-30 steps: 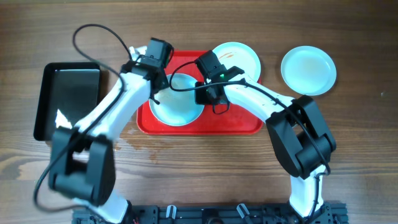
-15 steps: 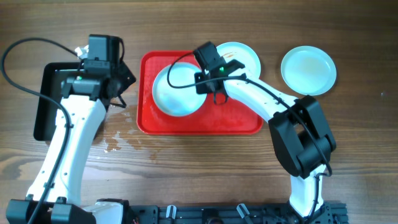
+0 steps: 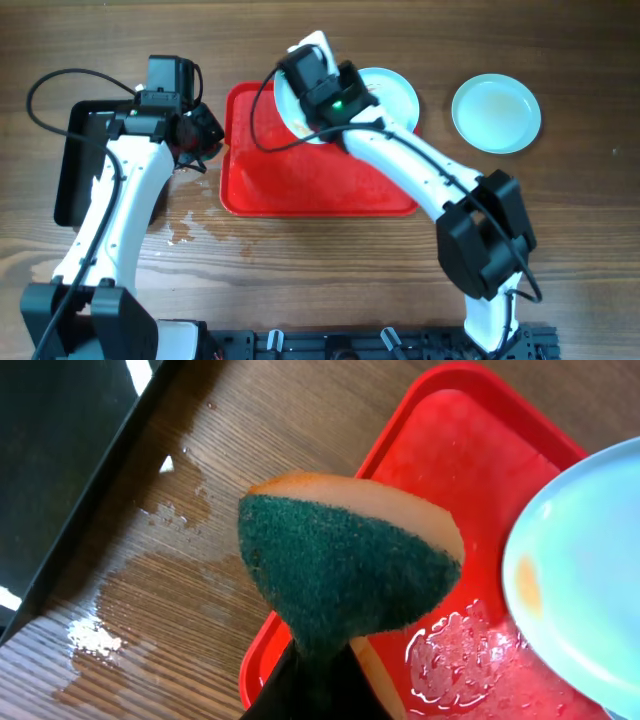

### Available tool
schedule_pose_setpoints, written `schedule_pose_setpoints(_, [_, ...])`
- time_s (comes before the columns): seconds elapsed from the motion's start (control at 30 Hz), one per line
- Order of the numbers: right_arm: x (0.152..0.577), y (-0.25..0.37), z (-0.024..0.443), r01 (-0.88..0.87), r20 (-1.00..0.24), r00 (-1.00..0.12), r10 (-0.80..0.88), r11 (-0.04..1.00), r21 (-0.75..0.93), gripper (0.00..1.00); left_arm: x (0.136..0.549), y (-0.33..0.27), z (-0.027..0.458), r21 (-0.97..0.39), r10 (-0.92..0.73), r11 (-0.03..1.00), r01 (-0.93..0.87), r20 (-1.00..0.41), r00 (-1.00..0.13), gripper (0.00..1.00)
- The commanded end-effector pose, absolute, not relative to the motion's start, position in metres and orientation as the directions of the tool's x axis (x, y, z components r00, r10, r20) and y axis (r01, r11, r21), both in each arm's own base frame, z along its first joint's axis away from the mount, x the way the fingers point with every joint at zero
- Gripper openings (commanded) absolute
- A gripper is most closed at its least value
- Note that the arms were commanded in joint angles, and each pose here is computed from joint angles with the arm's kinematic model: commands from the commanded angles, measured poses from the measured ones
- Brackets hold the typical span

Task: Clean dirty plates on tray and stack at the side
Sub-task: 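Lift the scrubbed plate by its rim with the right gripper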

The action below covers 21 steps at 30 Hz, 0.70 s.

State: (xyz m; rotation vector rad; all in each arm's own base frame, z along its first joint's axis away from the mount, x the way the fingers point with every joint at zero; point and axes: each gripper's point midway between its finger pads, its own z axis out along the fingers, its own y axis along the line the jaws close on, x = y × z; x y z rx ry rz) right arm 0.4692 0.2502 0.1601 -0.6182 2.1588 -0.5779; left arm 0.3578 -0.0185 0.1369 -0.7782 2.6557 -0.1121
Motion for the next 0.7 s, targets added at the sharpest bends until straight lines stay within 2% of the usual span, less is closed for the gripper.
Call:
schedule_pose_setpoints(0.0, [0.460, 0.256, 0.221, -0.106, -0.517, -0.471, -0.715, 0.627, -0.772, 0.04, 0.357, -0.019, 0.129, -0.172, -0.525, 0.851, -0.496, -0.306, -0.794, 0.04])
schedule_pose_setpoints(0.17, [0.444, 0.277, 0.241, -0.045, -0.505, -0.425, -0.751, 0.575, -0.817, 0.04, 0.357, -0.019, 0.130, -0.172, -0.525, 0.851, -0.496, -0.307, -0.794, 0.04])
schedule_pose_setpoints(0.47, [0.435, 0.269, 0.253, 0.025, -0.450, -0.455, -0.769, 0.494, -0.869, 0.04, 0.357, -0.019, 0.130, -0.173, -0.525, 0.851, -0.496, -0.308, -0.793, 0.04])
schedule_pose_setpoints(0.67, [0.435, 0.270, 0.253, 0.022, -0.446, -0.454, -0.771, 0.491, -0.871, 0.04, 0.357, -0.019, 0.130, -0.173, -0.525, 0.851, -0.496, -0.307, -0.794, 0.04])
